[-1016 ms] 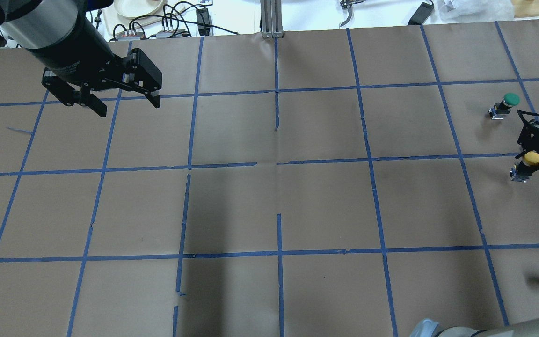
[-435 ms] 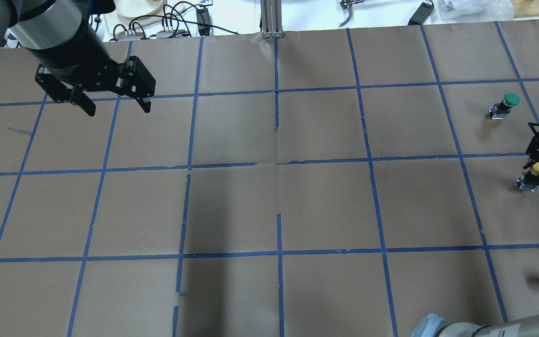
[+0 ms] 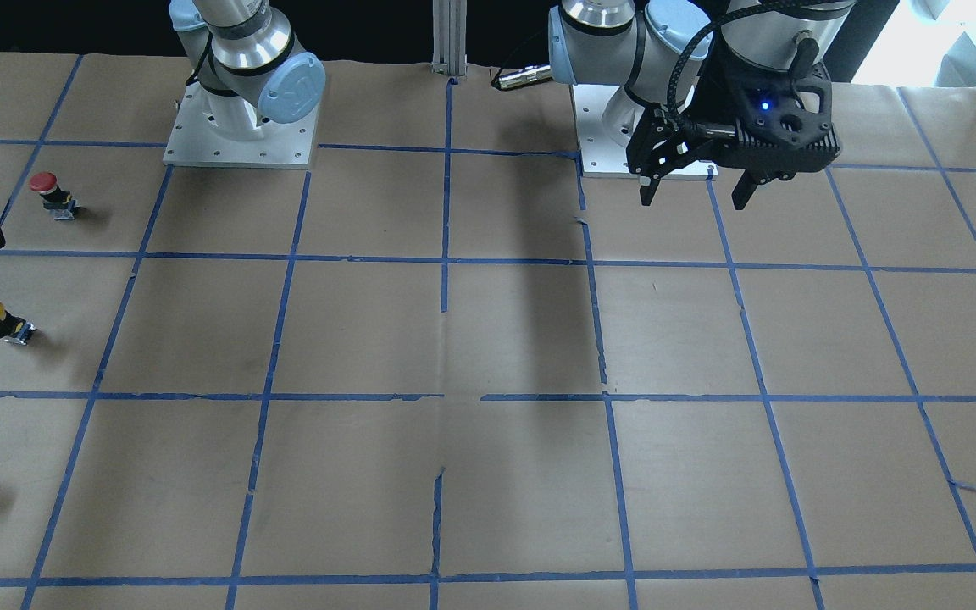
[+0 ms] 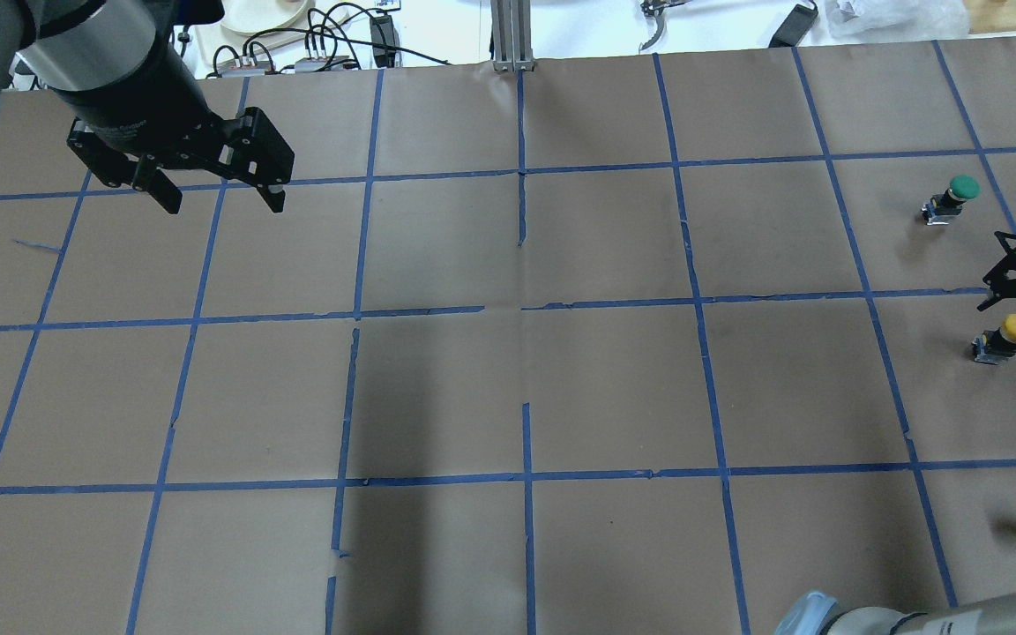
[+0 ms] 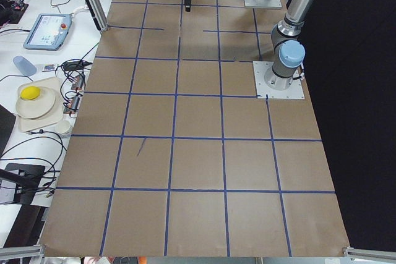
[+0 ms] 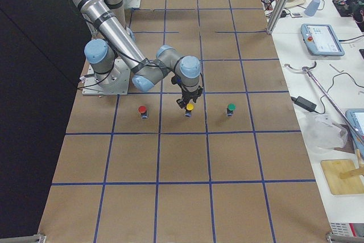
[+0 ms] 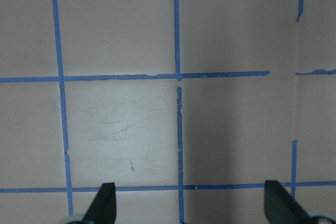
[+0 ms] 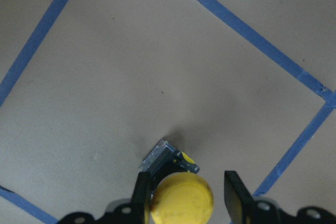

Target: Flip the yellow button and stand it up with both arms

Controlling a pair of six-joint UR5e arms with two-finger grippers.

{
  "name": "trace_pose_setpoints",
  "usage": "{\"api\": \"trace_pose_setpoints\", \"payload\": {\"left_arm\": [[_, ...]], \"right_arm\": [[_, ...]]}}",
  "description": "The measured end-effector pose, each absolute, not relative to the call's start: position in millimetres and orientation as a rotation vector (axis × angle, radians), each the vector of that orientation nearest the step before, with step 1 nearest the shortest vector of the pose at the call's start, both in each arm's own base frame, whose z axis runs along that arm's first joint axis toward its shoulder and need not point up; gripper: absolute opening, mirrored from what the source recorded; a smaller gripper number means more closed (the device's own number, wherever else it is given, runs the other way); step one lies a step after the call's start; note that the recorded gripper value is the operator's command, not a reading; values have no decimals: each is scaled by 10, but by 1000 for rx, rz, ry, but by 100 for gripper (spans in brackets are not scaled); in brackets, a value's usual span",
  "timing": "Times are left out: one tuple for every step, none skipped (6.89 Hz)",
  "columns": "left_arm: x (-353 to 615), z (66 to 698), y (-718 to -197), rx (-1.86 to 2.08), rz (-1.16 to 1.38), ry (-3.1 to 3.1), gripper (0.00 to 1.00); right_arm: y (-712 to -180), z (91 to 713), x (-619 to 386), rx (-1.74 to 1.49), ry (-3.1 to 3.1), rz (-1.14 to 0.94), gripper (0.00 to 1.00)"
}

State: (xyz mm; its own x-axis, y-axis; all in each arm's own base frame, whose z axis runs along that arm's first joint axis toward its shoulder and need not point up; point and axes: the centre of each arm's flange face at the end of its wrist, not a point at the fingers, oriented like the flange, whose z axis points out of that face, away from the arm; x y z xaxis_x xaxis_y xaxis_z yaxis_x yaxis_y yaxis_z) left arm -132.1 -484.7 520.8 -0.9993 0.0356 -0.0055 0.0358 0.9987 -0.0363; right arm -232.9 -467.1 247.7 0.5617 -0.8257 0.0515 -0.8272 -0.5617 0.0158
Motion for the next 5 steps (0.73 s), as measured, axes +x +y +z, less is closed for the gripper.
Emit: {"api": "trace_pose_setpoints", "payload": {"left_arm": [[-1322, 5212, -4846, 57, -59, 3137, 100], [-1322, 5215, -4846, 55, -61, 3137, 100], [-1321, 5215, -4846, 52, -62, 3137, 100], [-1320, 5213, -4847, 48, -61, 3138, 100], [-1320, 5211, -4850, 44, -61, 3138, 100]], "right_arm": [[-4734, 2602, -2344, 2683, -1536, 59, 98], [-4822, 2803, -2349, 2618, -1654, 64, 99], [-4939, 3083, -2295, 2560, -1781, 70, 99], [-5097, 3417, -2147, 2495, -1916, 70, 99], [-5234, 3708, -1959, 2423, -2047, 64, 99]]}}
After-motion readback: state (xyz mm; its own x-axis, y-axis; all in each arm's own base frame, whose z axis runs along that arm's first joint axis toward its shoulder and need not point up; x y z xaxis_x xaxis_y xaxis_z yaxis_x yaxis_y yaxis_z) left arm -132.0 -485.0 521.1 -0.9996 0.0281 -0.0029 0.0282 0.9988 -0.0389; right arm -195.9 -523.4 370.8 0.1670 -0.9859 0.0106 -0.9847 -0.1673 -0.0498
